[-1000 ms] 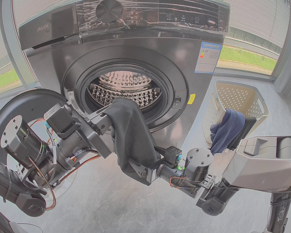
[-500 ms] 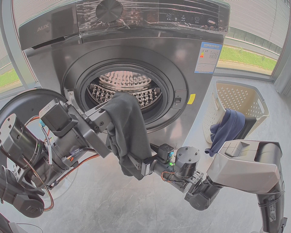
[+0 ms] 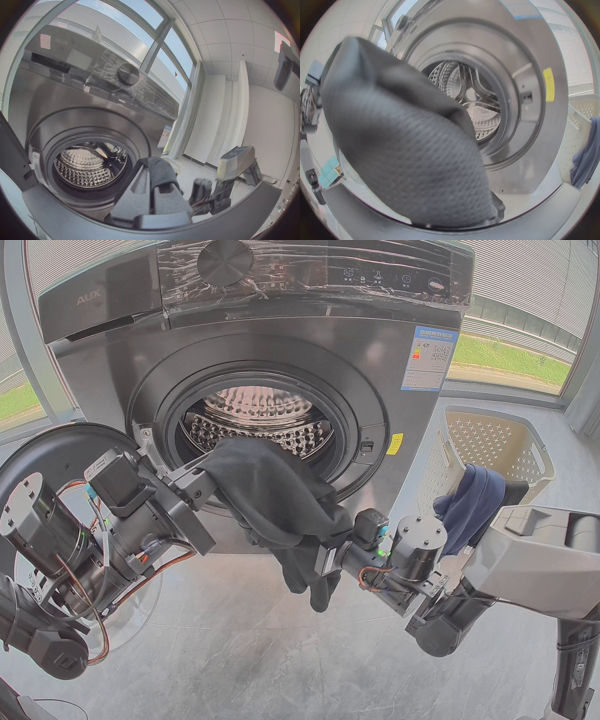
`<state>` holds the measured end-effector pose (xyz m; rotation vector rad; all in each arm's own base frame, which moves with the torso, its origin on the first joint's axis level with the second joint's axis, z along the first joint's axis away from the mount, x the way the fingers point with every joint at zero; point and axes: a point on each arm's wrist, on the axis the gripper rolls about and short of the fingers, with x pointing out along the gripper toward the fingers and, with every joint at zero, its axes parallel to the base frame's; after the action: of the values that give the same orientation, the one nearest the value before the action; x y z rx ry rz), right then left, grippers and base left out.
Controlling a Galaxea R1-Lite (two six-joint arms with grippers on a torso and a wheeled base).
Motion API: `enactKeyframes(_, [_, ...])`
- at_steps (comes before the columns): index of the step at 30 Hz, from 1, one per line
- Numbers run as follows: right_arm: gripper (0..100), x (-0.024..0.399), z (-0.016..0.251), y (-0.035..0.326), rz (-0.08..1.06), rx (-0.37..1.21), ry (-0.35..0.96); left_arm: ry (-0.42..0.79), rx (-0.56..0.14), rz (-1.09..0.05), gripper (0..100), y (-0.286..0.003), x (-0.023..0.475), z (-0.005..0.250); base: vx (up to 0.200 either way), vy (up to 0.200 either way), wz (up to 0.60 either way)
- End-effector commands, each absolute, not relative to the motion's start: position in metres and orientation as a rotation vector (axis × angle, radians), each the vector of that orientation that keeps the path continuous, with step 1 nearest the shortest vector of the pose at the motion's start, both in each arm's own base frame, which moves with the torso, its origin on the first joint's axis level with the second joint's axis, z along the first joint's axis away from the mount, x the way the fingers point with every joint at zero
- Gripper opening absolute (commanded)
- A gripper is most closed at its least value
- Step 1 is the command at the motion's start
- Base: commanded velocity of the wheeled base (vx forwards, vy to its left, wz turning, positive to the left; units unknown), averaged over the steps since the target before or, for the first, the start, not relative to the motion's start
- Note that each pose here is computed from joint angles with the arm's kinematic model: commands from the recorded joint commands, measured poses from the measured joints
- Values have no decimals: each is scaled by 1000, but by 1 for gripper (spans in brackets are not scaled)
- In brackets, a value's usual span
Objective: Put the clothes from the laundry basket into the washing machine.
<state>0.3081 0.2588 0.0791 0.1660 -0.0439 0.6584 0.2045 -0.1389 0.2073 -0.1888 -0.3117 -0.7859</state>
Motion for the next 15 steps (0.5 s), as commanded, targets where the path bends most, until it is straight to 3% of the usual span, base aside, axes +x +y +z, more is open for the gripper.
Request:
enactKeyframes(1, [0, 304, 129, 234, 618, 205, -154, -220, -162, -710, 0, -127, 220, 186, 0, 0, 0])
enactKeyframes(8, [0, 289, 157, 223, 621, 226, -208, -68, -78, -687, 0, -117, 223, 145, 0, 0, 0])
enactKeyframes(15, [0, 281, 164, 219, 627, 230, -214, 32, -30, -701, 0, -116, 221, 119, 0, 0, 0])
